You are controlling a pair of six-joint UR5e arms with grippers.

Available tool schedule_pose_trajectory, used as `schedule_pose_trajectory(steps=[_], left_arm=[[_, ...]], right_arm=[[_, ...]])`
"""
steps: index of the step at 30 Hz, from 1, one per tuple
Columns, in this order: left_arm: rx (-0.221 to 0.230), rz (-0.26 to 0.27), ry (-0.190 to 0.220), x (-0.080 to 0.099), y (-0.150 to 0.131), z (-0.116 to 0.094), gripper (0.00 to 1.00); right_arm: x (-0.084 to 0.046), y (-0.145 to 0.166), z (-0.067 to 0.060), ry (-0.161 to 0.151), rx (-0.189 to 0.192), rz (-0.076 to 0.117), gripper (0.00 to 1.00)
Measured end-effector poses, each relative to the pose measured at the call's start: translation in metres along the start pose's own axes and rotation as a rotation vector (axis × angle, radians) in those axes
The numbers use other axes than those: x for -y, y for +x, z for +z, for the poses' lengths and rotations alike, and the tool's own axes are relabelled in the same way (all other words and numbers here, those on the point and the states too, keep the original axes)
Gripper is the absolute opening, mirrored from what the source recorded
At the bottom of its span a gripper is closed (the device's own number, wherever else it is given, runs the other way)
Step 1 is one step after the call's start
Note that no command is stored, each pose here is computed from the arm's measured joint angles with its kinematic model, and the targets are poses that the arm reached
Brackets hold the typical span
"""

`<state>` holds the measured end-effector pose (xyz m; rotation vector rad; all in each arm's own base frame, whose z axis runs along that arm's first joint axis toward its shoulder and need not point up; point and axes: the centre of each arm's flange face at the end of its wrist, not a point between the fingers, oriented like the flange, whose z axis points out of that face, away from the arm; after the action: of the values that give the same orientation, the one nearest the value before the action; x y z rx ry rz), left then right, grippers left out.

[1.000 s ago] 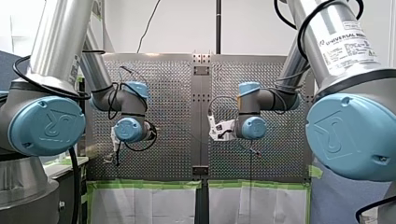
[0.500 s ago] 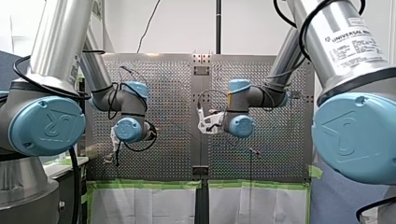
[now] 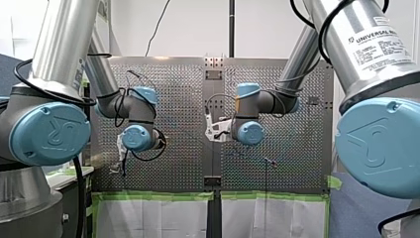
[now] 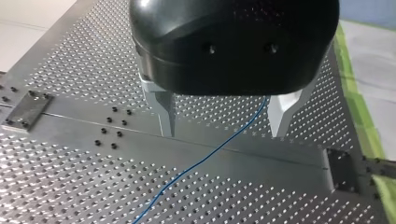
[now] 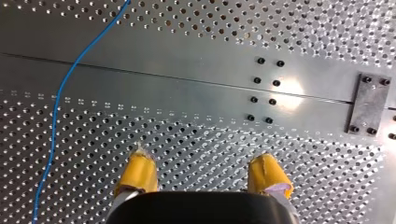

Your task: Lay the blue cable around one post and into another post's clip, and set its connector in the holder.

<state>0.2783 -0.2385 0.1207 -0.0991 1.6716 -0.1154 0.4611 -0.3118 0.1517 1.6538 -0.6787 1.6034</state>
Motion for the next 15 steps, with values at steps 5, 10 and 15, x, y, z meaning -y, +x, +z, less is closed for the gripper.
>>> schedule_pose_trajectory(steps=[5,10,15], left_arm=[[0.039,0.000,-0.007,0.001,-0.004,0.004,0.98],[0.070,-0.012,-0.004,0.003,-0.007,0.007,0.98],[0.084,-0.013,-0.002,0.004,-0.008,0.008,0.98]], right_arm=[[0.001,-0.006,-0.003,0.005,0.027,0.011,0.99],[0.002,-0.012,-0.006,0.011,0.056,0.013,0.99],[0.002,-0.014,-0.006,0.015,0.065,0.013,0.99]])
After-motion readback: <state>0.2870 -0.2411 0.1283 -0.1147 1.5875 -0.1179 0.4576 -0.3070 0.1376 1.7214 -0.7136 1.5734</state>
